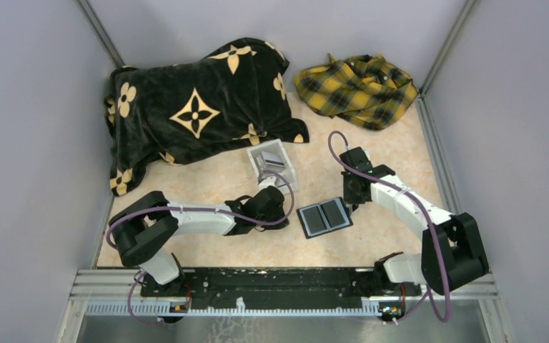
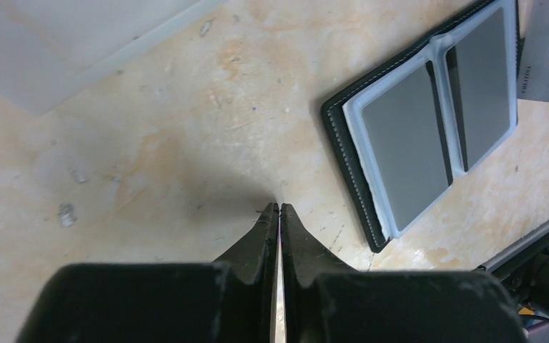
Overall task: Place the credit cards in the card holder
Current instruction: Move the card holder to the center of the board.
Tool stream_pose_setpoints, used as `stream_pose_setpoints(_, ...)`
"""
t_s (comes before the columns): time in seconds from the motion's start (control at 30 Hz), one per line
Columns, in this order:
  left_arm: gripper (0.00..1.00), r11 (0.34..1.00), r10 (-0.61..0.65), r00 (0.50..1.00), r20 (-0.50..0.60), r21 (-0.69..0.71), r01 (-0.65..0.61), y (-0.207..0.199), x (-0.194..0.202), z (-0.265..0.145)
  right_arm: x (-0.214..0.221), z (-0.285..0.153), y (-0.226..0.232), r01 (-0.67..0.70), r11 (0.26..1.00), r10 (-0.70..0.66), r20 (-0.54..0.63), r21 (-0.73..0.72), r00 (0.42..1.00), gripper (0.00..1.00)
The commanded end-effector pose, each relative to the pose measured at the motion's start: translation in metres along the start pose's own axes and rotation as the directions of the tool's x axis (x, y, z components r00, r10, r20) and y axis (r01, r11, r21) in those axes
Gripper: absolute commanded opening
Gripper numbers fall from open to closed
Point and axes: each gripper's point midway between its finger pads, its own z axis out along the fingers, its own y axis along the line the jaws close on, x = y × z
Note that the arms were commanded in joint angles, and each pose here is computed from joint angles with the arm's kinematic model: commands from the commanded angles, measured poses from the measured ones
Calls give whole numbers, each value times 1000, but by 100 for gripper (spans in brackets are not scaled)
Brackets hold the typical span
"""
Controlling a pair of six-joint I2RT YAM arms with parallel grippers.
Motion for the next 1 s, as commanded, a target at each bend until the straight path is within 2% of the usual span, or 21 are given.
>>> stream_pose_setpoints(0.0, 9, 998, 0, 1000, 27, -70, 1, 11, -7, -13, -9, -6, 8, -4, 999, 4, 6, -46, 1000, 0)
stream_pose_setpoints(0.27, 12, 992, -24, 998, 57, -125, 31, 27, -10, -28, 11, -8, 24, -22, 995, 19, -31, -96, 999, 0)
stream_pose_setpoints(0.97, 13, 976, -92, 994, 53, -195, 101, 71, 14, -62, 14, -9, 128, -12, 965, 12, -2, -263, 1000, 0)
